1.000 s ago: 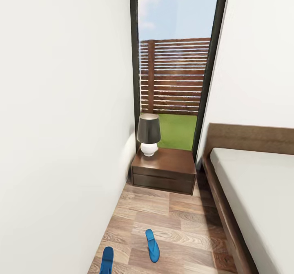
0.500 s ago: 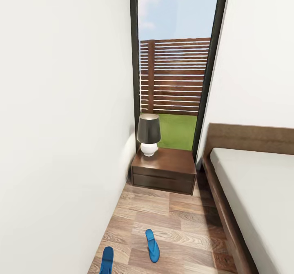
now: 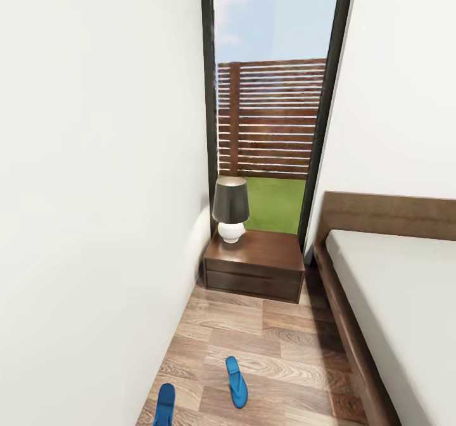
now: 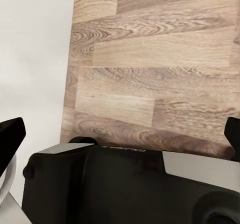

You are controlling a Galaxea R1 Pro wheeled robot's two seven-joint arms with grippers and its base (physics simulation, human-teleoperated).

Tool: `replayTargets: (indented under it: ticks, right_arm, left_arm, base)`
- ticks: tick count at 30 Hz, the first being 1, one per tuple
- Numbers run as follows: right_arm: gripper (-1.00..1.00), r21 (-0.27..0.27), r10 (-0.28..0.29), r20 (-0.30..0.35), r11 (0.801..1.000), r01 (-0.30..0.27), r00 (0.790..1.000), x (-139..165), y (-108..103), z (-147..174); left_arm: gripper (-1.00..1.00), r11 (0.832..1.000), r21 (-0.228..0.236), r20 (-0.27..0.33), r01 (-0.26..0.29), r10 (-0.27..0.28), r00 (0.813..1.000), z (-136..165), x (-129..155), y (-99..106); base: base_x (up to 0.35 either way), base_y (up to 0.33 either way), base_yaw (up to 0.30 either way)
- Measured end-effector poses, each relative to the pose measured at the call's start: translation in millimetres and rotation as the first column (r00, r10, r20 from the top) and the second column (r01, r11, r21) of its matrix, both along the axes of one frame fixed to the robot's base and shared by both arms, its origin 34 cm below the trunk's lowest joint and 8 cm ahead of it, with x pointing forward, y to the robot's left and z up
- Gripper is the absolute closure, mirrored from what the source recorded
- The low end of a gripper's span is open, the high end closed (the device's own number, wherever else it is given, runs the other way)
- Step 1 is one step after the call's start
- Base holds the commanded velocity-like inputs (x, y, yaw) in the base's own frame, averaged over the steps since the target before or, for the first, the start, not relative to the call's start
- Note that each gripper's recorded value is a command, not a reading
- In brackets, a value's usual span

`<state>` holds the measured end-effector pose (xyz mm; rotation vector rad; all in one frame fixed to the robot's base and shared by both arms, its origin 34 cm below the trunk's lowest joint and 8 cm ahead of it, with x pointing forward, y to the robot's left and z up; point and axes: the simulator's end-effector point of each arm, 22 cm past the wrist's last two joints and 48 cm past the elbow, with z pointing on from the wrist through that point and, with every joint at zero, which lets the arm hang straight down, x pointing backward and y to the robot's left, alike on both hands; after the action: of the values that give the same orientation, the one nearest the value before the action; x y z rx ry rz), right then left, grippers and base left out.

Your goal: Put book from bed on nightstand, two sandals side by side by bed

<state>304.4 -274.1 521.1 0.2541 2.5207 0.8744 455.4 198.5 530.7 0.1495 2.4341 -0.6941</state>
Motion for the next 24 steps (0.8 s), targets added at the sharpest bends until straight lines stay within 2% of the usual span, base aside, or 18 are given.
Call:
replayTargets:
  ticks: [14,19,21,23,24]
  right_arm:
    - [-1.00,0.002,-0.001,0.001,1.000,0.001,1.000,0,0,0]
    - [-1.00,-0.013,-0.002,0.000,1.000,0.002,1.000,2,0,-2]
    - [-1.00,-0.057,0.000,0.035,0.998,0.002,0.999,22,-10,2]
    - [-1.00,-0.146,0.002,0.119,0.989,0.015,0.993,68,-29,17]
    - [-1.00,-0.171,0.002,0.138,0.985,0.022,0.990,80,-33,22]
  left_arm:
    - [1.00,1.000,0.002,0.000,-0.001,0.001,1.000,0,0,0]
    - [1.00,1.000,0.002,0.001,-0.001,0.001,1.000,0,1,0]
    - [1.00,1.000,0.002,0.000,-0.001,0.001,1.000,0,1,0]
    - [1.00,1.000,0.002,0.000,-0.001,0.001,1.000,0,0,0]
    - [1.00,1.000,0.003,0.000,0.000,0.000,1.000,0,0,0]
  base:
    - [0.000,0.000,0.000]
    - [0.000,0.000,0.000]
    - [0.000,0.000,0.000]
    - [0.000,0.000,0.000]
    - [0.000,0.000,0.000]
